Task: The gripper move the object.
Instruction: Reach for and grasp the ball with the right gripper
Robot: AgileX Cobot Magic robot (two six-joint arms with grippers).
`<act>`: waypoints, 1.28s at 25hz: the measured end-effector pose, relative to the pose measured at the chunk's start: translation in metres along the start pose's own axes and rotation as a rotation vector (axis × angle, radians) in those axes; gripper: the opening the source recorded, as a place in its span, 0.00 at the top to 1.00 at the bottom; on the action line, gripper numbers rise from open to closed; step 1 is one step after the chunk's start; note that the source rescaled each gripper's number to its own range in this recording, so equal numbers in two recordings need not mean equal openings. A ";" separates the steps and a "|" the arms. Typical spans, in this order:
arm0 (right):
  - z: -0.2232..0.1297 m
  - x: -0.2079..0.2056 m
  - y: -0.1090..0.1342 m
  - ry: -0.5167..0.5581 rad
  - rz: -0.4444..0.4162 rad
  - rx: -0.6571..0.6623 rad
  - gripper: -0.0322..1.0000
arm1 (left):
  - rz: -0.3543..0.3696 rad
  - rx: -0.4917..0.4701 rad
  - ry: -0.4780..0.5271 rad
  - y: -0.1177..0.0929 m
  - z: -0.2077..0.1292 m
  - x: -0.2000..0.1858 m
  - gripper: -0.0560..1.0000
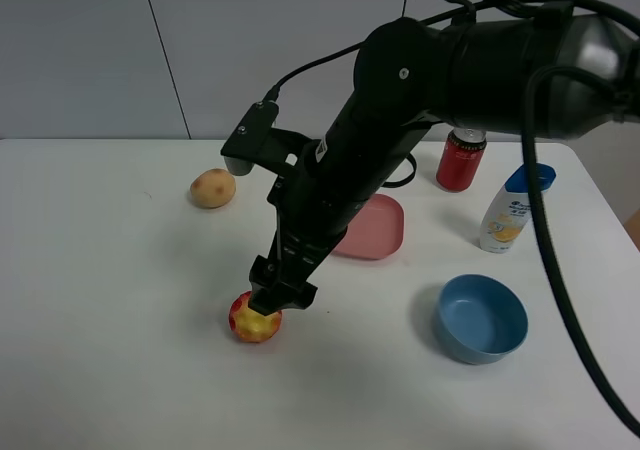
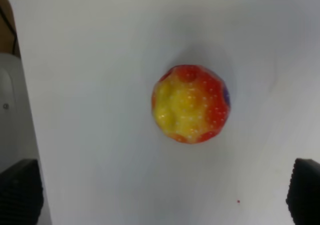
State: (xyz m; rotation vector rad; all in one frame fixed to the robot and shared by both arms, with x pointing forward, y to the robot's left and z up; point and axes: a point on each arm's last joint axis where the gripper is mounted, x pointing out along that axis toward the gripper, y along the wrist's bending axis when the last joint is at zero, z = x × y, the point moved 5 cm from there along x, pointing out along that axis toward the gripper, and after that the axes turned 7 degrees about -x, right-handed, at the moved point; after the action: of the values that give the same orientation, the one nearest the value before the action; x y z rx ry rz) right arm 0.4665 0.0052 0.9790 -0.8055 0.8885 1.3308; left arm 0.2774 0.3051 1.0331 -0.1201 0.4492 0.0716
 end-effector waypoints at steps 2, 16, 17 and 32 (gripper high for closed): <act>-0.001 0.010 0.002 0.018 0.016 -0.001 0.00 | 0.000 0.000 0.000 0.000 0.000 0.000 0.00; 0.009 0.034 -0.013 0.029 -0.014 0.062 0.00 | 0.000 0.000 0.000 0.000 0.000 0.000 0.00; 0.013 0.034 -0.014 0.032 -0.021 0.052 0.00 | 0.000 0.000 0.000 0.000 0.000 0.000 0.00; 0.027 0.072 0.020 0.170 -0.089 -0.056 0.00 | 0.000 0.000 0.000 0.000 0.000 0.000 0.00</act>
State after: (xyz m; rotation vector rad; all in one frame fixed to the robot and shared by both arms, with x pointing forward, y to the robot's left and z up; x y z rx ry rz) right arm 0.4501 0.0634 0.9276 -1.0019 0.9404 1.2263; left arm 0.2774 0.3051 1.0331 -0.1201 0.4492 0.0716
